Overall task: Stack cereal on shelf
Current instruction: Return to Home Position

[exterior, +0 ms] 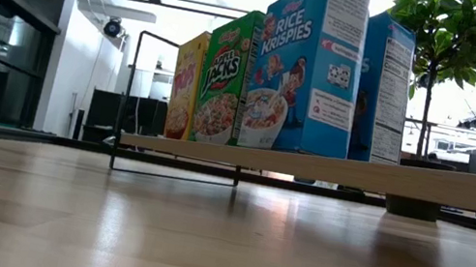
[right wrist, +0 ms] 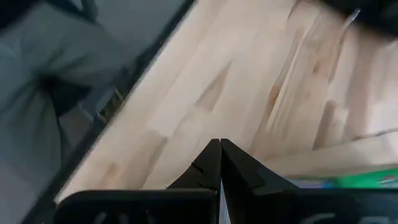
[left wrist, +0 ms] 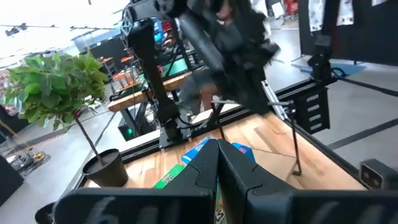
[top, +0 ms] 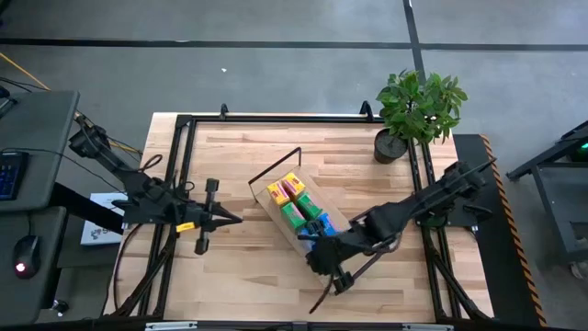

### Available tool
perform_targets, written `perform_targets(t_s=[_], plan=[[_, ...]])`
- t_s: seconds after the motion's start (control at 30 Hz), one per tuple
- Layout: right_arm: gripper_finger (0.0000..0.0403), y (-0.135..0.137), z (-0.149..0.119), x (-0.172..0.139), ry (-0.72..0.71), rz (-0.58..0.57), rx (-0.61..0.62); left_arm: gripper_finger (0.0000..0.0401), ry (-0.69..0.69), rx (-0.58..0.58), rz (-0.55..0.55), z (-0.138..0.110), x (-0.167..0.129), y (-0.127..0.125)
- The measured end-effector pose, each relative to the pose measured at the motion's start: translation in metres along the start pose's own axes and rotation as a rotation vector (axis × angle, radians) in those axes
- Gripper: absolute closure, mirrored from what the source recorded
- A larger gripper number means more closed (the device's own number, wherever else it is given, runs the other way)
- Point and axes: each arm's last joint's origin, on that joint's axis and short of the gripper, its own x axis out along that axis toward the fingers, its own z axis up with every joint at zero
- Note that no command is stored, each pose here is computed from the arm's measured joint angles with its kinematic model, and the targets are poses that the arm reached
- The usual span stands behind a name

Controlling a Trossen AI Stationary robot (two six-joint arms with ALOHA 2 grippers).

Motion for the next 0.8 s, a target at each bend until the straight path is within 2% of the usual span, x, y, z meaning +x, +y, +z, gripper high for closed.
perform_targets(t_s=[0.13,0.23,0.4,0.6,0.8], plan=[[0.0403,-0.004,0.003,-0.025,-0.044,-0.088,0.055,0.04,-0.031,0.024,-0.046,-0.008,-0.012,0.0],[0.0403,-0.007,-0.003,-0.034,-0.002,-0.116,0.09,0.04,-0.114,0.02,-0.092,-0.017,-0.021,0.001],[0.0403,-0.006,-0.014,-0.04,0.1,-0.116,0.109,0.0401,-0.264,-0.015,-0.065,-0.033,-0.037,0.011],[0.0403,-0.006,-0.017,-0.041,0.124,-0.125,0.1,0.0401,-0.287,-0.068,-0.108,-0.059,-0.042,0.024],[0.0403,-0.007,-0.017,-0.041,0.128,-0.151,0.096,0.0401,-0.189,-0.116,-0.12,-0.087,-0.035,0.037]])
